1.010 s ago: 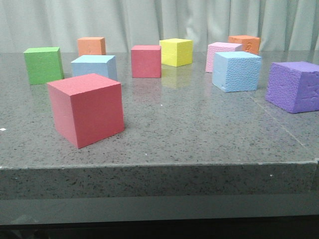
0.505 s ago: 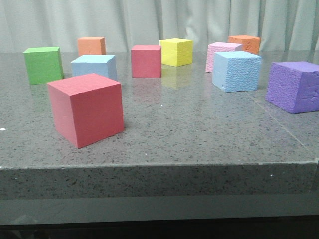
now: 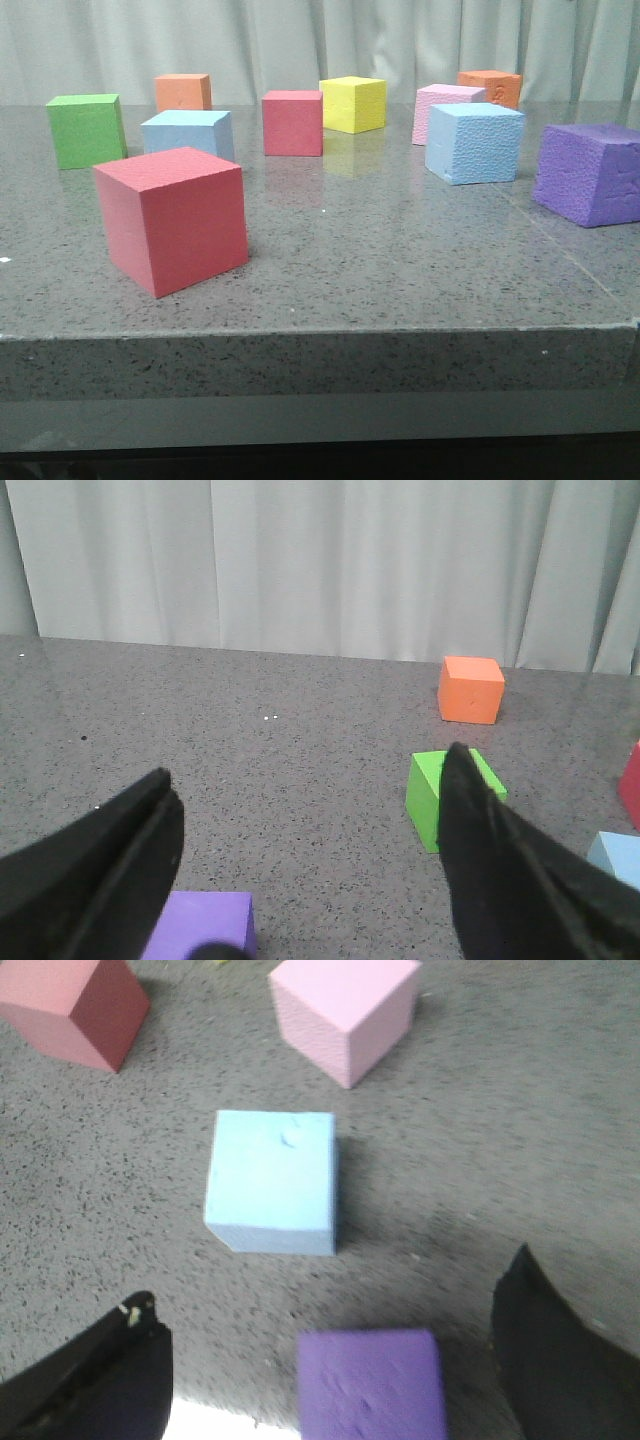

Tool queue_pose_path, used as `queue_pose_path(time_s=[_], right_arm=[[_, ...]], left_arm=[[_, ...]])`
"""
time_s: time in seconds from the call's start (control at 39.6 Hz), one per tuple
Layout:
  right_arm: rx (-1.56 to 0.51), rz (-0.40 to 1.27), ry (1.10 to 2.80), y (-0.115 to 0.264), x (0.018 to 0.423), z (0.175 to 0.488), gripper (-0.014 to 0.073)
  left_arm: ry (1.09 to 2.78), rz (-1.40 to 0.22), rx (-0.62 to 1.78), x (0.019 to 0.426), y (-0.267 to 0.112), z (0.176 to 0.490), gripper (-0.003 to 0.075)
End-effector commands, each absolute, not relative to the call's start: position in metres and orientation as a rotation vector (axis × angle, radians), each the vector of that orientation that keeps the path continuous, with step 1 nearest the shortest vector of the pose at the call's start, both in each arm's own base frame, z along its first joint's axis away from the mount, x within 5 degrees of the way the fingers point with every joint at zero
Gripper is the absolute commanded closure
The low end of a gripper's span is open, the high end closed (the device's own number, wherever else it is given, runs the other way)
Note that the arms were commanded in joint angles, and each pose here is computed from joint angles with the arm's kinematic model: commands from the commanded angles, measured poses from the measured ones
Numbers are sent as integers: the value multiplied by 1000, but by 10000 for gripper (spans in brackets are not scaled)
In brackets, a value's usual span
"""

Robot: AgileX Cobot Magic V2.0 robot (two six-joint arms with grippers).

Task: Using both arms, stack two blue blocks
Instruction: 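Lower the right gripper over the light-blue cube near the pink cube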

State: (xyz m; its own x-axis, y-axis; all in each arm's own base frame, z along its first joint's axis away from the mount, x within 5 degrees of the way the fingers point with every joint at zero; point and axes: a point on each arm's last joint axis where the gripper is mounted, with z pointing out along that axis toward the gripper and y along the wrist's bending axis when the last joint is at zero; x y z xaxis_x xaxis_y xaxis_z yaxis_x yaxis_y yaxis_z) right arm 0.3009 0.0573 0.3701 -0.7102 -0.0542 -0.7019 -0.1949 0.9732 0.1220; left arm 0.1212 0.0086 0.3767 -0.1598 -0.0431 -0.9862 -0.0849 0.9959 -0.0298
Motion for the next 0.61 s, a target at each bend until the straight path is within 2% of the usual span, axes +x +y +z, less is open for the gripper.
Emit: queue_pose_path(time_s=[0.0,0.33,0.51,0.58], right_arm=[[-186,280,2301,73,320,384,-51],[-185,289,2435,93,380,347,-51],[-185,287,2461,96,393,334,-51],[-185,286,2468,97,395,332,-24]], left_arm=[[1623,25,-88,121,8,395,209],[1623,25,-88,121,8,395,209],[1623,25,-88,121,8,395,209],[1623,25,-88,121,8,395,209]])
